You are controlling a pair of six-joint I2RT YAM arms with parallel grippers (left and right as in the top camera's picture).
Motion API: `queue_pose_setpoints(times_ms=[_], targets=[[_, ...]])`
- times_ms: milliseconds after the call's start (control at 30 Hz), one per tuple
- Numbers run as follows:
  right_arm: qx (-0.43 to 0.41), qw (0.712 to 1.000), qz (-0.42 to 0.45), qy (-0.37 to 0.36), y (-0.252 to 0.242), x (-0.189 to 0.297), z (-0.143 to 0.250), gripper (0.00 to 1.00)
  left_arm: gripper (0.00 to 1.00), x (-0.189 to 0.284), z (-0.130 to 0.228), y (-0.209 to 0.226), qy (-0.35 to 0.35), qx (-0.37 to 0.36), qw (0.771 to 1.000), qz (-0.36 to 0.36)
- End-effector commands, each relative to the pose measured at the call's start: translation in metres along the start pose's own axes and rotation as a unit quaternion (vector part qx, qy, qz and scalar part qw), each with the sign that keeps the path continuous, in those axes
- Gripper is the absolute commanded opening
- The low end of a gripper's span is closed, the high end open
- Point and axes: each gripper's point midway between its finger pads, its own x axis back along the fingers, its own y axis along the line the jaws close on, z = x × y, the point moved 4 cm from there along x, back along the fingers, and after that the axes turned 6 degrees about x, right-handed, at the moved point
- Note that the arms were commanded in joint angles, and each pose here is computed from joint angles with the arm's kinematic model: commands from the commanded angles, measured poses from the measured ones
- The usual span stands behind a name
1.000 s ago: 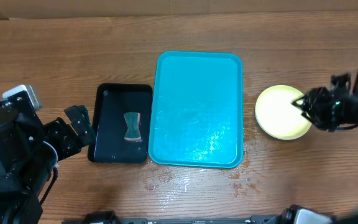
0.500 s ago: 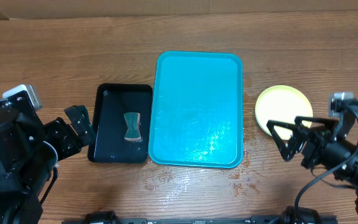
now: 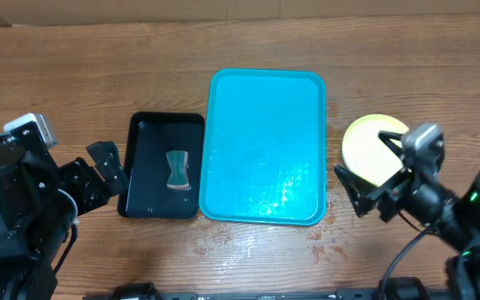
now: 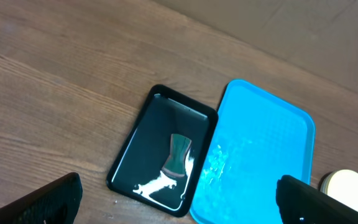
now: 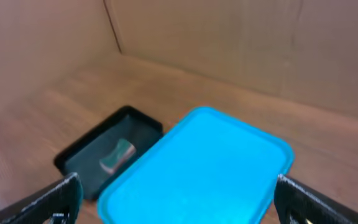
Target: Clean dirty plates on tray and stack at the side
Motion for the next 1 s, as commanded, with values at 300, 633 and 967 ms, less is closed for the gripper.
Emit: queue_pose_setpoints(times_ms=[300, 633, 967], targets=[[0.045, 0.997, 0.032, -0.058, 0.017, -0.007, 0.132, 1.0, 1.0, 0.001, -0.002, 0.002, -0.008, 0.007, 1.0, -0.006], [0.024, 0.99, 0.055, -0.129, 0.002, -0.029, 0.159, 1.0, 1.0, 0.001, -0.002, 0.002, -0.008, 0.006, 1.0, -0.006], [0.045, 0.984, 0.071, -0.158, -0.003, -0.033, 0.16, 1.0, 1.0, 0.001, -0.002, 0.002, -0.008, 0.006, 1.0, -0.006]])
